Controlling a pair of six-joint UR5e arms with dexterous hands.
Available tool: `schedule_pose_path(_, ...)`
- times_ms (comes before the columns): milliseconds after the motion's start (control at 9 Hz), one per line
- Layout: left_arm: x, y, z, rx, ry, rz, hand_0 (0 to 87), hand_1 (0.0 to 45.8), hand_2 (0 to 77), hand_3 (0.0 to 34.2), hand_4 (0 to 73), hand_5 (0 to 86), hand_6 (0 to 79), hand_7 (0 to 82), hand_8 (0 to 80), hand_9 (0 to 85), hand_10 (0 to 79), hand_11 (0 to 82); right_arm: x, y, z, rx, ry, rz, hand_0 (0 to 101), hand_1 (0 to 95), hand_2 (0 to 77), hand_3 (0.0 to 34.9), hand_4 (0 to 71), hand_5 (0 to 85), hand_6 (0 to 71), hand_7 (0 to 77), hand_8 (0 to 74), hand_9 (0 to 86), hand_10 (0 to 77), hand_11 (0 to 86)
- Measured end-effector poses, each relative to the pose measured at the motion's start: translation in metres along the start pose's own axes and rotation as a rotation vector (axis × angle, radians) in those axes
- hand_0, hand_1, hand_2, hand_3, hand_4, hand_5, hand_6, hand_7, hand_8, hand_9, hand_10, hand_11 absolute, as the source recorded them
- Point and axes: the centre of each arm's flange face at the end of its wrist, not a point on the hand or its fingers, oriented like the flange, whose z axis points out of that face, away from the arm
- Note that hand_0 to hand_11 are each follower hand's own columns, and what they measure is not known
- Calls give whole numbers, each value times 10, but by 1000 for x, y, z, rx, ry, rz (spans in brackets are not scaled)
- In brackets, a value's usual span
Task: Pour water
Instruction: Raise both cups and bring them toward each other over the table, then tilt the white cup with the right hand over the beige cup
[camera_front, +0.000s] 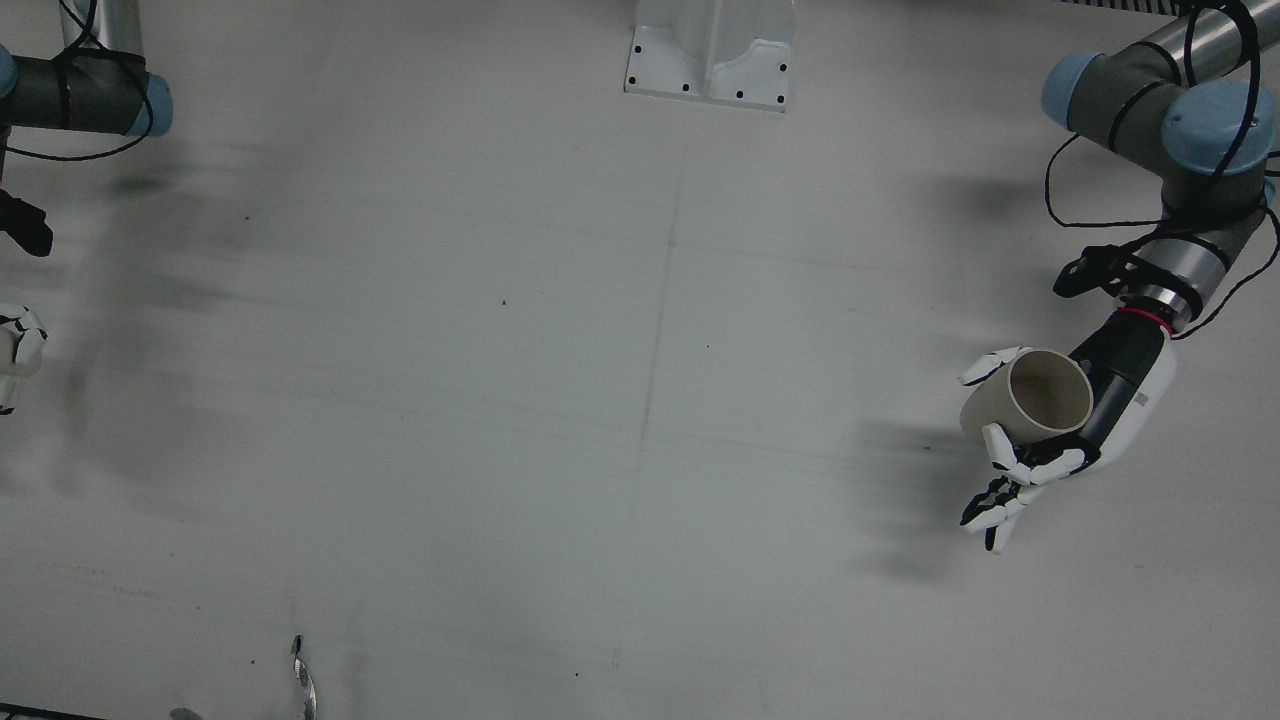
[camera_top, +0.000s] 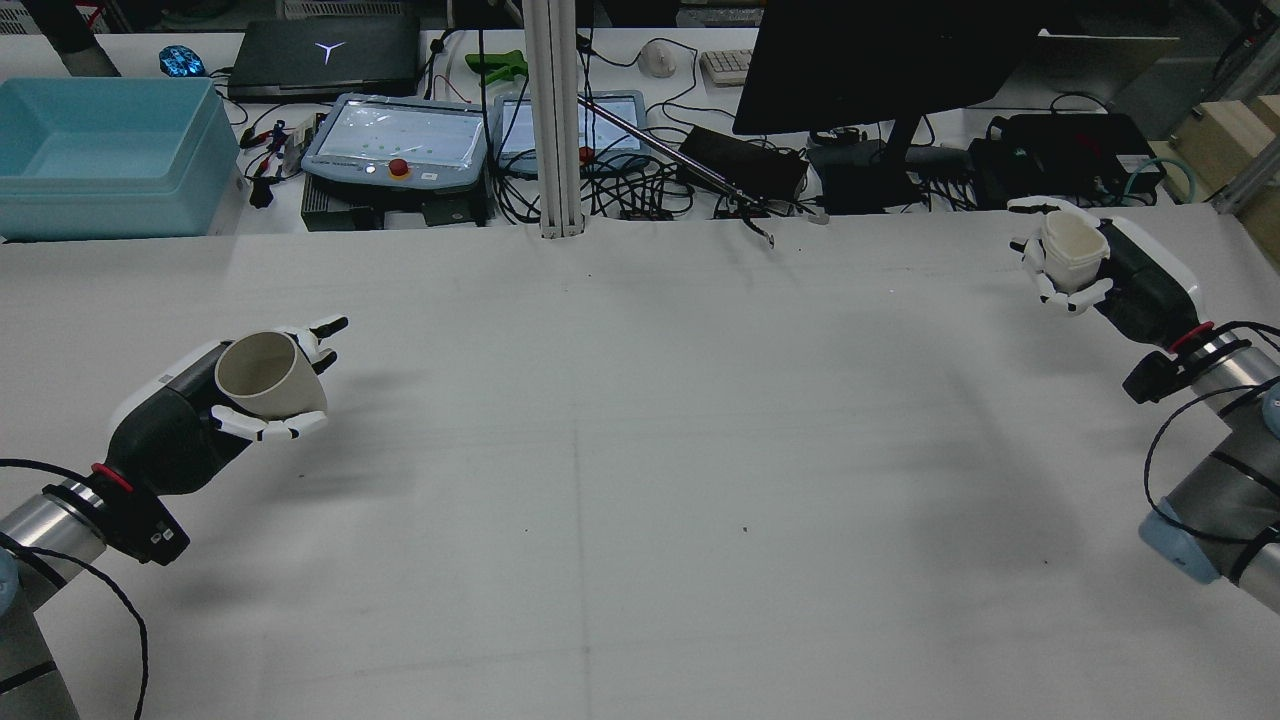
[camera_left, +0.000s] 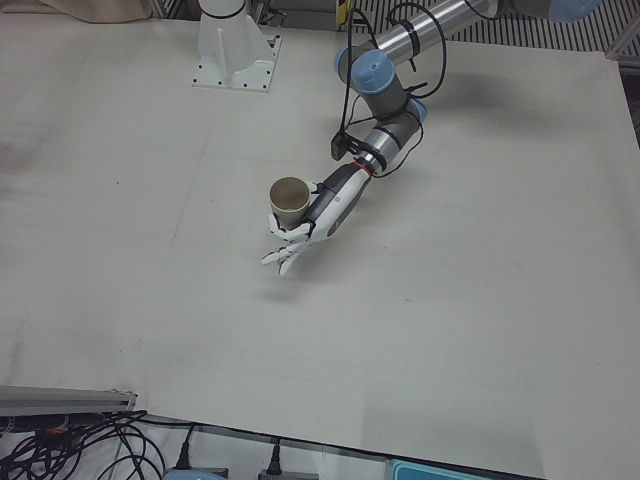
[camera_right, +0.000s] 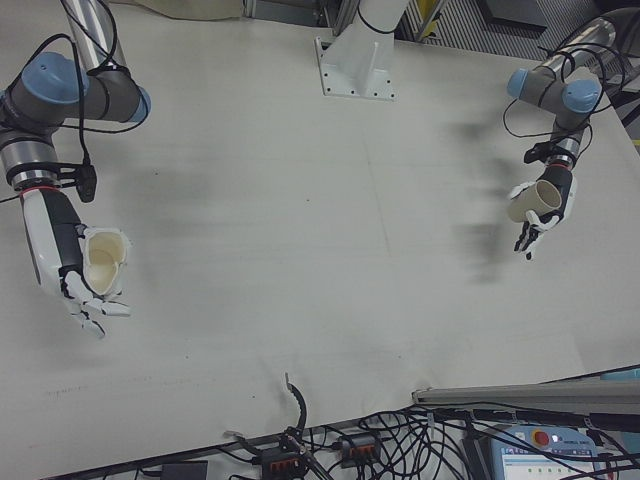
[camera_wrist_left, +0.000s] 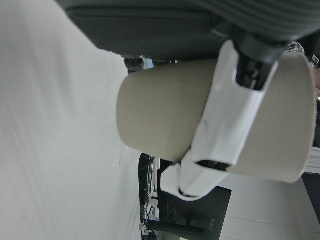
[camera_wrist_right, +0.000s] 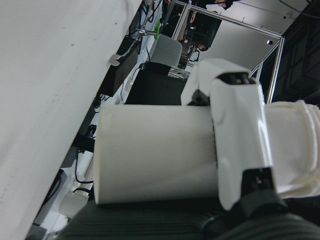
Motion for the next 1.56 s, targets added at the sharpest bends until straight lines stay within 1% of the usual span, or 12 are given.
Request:
schedule_pose_path(111, -17, 15, 13, 0, -18, -4, 805, 316, 322, 0, 333, 545, 120, 131, 16, 11, 44, 104, -25, 51, 15, -16, -19, -38, 796, 213, 578, 128, 104, 256, 529, 633, 464, 605, 71, 153)
schedule_pose_path(333, -61, 49, 42, 13, -68, -4, 804, 316, 322, 0, 333, 545, 131, 131, 16, 11, 44, 104, -88, 173, 46, -62, -78, -139, 795, 213, 578, 125, 115, 256, 529, 633, 464, 605, 71, 153)
schedule_pose_path(444, -80, 64, 61, 22, -84, -1, 804, 316, 322, 0, 333, 545, 147, 142, 16, 11, 44, 104, -116, 235, 57, -91, -107, -197, 795, 213, 578, 121, 169, 245, 529, 633, 464, 605, 55, 125)
schedule_pose_path(556, -101, 76, 77, 25, -103, -3, 805, 316, 322, 0, 333, 545, 147, 142, 27, 11, 38, 104, -144, 300, 63, -124, -139, -283, 794, 213, 578, 133, 245, 256, 556, 616, 447, 595, 55, 125)
schedule_pose_path(667, -123, 87, 90, 23, -124, -9, 805, 316, 322, 0, 338, 540, 147, 142, 33, 11, 38, 104, -159, 351, 66, -150, -159, -370, 794, 213, 578, 133, 245, 256, 556, 616, 447, 578, 55, 125)
schedule_pose_path(778, -143, 98, 101, 18, -142, -15, 803, 316, 322, 0, 338, 540, 153, 142, 33, 11, 38, 104, -160, 389, 69, -170, -165, -454, 797, 213, 578, 134, 289, 245, 556, 616, 447, 605, 22, 82)
schedule_pose_path(889, -157, 108, 111, 12, -154, -21, 802, 316, 322, 0, 338, 540, 158, 142, 33, 11, 38, 104, -149, 414, 71, -180, -161, -528, 798, 213, 578, 136, 349, 251, 556, 616, 436, 595, 11, 44)
schedule_pose_path(1000, -169, 119, 121, 4, -161, -28, 802, 316, 322, 0, 338, 540, 158, 142, 33, 11, 38, 104, -123, 431, 72, -182, -146, -607, 798, 213, 578, 137, 382, 245, 556, 616, 425, 584, 11, 44)
schedule_pose_path(1111, -176, 132, 130, -8, -163, -36, 802, 316, 322, 0, 344, 540, 158, 147, 33, 11, 38, 104, -88, 446, 71, -184, -124, -689, 798, 213, 578, 137, 382, 245, 556, 616, 425, 584, 11, 44)
schedule_pose_path(1222, -181, 149, 138, -22, -163, -45, 803, 316, 322, 0, 344, 540, 158, 147, 33, 11, 38, 104, -42, 464, 64, -184, -102, -775, 797, 131, 600, 136, 404, 240, 633, 584, 371, 491, 11, 11)
schedule_pose_path(1333, -184, 164, 145, -34, -163, -52, 803, 316, 322, 0, 344, 540, 158, 153, 33, 11, 38, 104, -5, 477, 55, -177, -87, -837, 797, 131, 600, 136, 404, 240, 633, 584, 371, 491, 11, 11)
schedule_pose_path(1556, -187, 191, 155, -60, -160, -58, 805, 316, 327, 0, 344, 540, 164, 147, 33, 11, 38, 104, 43, 497, 49, -155, -68, -922, 800, 131, 600, 135, 409, 229, 633, 584, 327, 453, 5, 11)
